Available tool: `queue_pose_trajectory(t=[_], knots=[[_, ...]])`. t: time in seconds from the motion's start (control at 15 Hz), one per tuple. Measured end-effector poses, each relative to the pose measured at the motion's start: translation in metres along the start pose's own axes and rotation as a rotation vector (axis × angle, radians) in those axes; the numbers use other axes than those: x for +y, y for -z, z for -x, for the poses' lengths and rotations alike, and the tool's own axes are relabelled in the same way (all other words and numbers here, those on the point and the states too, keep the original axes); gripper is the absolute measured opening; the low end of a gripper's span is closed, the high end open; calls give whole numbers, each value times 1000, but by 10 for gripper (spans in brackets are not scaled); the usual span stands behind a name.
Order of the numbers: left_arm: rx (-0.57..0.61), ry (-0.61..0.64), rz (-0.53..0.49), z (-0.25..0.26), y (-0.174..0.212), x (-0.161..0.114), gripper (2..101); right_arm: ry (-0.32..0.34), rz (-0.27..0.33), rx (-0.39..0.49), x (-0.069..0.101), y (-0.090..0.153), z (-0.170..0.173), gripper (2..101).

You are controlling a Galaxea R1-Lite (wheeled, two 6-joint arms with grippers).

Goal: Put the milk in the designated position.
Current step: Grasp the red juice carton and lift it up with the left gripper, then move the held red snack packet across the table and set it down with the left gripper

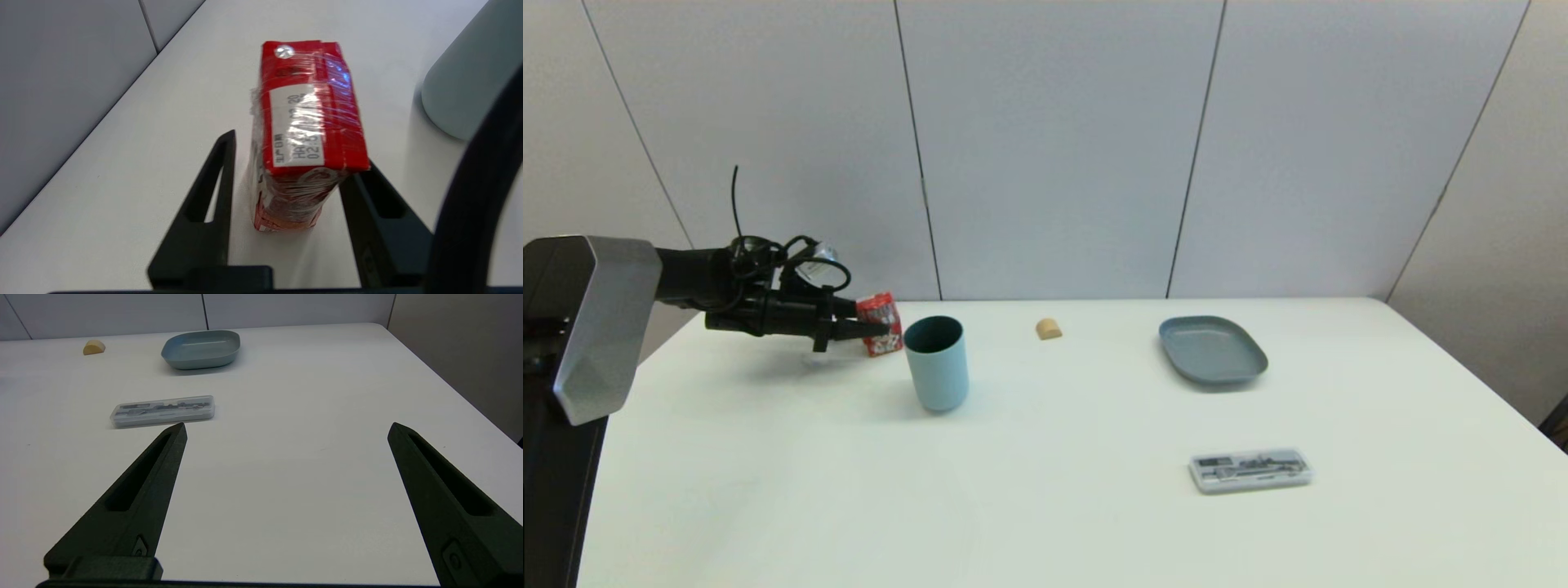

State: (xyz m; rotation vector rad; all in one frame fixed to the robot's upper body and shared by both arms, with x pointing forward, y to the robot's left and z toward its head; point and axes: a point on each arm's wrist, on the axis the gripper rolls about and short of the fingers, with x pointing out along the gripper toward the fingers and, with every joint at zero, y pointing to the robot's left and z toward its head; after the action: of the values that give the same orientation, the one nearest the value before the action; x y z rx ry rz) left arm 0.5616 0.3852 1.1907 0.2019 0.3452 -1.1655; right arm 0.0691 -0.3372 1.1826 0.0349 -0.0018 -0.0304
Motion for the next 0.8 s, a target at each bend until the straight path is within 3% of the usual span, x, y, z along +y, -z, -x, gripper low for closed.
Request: queue_pose_trajectory(t=[0.07,0.13,0.53,0.8], knots=[[-1,0,0,0,0,0,272,0,0,0,0,0,0,973],[-2,0,0,0,-1,0,209,0,0,0,0,0,0,973],[0,4,9,5,-9,-5,209,0,0,0,0,0,0,973],[-7,-20,-8,18,-36,-14,209,0,0,0,0,0,0,973]])
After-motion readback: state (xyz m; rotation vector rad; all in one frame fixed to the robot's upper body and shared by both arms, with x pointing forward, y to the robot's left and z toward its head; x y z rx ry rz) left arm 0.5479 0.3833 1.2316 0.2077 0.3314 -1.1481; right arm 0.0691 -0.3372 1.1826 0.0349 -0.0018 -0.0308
